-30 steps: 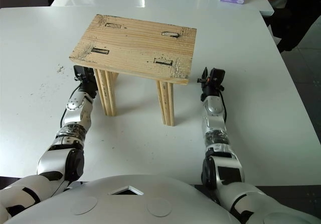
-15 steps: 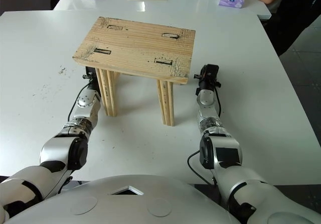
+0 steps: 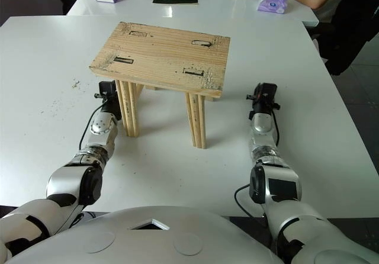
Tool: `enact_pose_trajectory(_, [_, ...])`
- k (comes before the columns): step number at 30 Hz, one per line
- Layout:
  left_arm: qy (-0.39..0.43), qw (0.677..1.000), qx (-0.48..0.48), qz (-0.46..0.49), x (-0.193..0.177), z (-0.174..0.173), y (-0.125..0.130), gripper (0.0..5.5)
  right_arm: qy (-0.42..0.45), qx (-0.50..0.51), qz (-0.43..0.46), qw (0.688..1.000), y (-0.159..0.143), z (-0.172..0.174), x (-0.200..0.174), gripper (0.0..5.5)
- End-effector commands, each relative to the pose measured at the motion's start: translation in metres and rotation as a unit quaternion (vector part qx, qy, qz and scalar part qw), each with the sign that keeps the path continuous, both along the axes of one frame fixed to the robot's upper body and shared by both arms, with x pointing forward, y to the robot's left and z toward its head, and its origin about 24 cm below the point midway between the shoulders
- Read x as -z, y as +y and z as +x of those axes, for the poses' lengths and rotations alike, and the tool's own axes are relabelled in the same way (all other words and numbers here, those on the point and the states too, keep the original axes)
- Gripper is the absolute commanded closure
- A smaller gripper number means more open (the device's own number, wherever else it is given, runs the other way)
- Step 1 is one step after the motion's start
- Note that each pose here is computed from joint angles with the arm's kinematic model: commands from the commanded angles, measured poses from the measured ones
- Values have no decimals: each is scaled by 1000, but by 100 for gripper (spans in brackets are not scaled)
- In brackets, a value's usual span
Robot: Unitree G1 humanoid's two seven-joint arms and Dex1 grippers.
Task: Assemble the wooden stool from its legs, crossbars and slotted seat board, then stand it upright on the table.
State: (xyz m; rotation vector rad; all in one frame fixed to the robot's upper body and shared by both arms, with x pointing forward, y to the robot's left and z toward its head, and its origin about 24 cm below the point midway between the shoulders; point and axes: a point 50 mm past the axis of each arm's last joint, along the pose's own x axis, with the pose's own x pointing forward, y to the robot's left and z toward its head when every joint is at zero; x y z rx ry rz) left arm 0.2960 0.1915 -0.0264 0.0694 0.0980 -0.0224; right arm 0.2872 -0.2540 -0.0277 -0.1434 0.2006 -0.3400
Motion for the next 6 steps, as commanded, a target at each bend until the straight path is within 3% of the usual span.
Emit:
enact_pose_trajectory(1, [121, 992, -33, 11, 45, -45, 24, 398, 121, 51, 53, 990, -12, -59, 54, 388])
enact_pose_trajectory(6, [170, 981, -95, 26, 57, -64, 50, 398, 120, 74, 53, 989, -28, -68, 53, 388])
